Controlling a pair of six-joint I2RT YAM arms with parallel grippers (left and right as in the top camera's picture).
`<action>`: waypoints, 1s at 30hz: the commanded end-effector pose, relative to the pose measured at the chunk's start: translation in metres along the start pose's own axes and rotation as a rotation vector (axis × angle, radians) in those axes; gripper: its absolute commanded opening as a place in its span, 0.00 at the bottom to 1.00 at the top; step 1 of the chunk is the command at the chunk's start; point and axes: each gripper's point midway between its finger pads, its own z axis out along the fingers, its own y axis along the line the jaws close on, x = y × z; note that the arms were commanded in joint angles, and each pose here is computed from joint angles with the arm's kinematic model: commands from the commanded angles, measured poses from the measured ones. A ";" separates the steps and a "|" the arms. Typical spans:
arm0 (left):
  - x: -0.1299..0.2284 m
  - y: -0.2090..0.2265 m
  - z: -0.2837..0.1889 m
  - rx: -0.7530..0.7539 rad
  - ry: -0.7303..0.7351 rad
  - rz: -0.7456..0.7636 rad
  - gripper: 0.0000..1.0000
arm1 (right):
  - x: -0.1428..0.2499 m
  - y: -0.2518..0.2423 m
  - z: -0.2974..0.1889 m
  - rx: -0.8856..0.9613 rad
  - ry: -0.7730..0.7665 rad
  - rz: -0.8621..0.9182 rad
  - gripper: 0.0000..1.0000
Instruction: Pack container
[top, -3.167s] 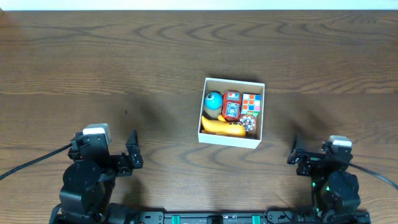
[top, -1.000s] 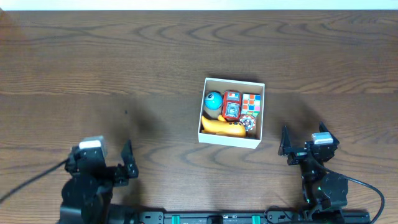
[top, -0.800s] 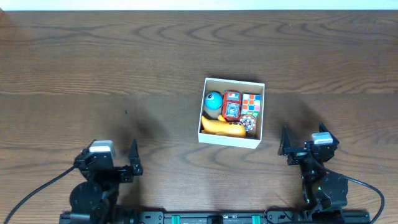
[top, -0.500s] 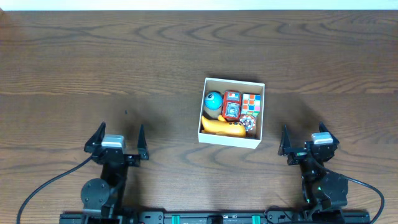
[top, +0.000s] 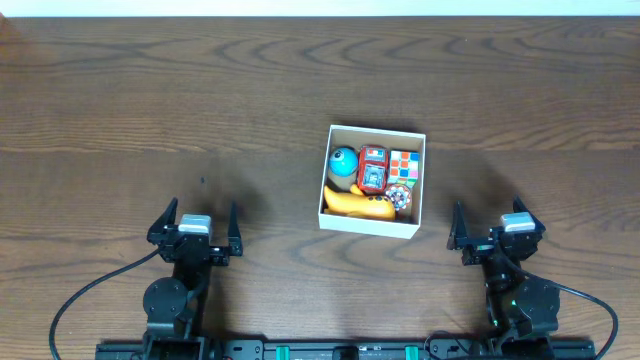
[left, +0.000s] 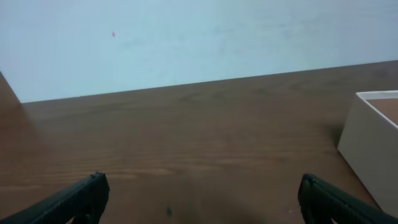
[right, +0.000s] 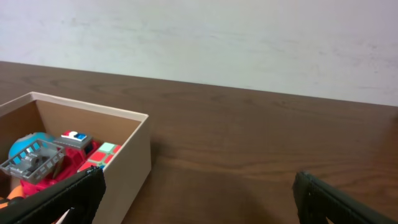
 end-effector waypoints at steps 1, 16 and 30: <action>0.013 -0.006 0.000 0.032 0.043 -0.011 0.98 | 0.001 -0.003 0.000 0.011 -0.001 -0.014 0.99; 0.013 -0.006 0.000 0.027 0.046 -0.238 0.98 | 0.001 -0.003 0.000 0.011 0.000 -0.014 0.99; 0.013 -0.005 0.000 0.025 0.046 -0.249 0.98 | 0.001 -0.003 0.000 0.011 -0.001 -0.014 0.99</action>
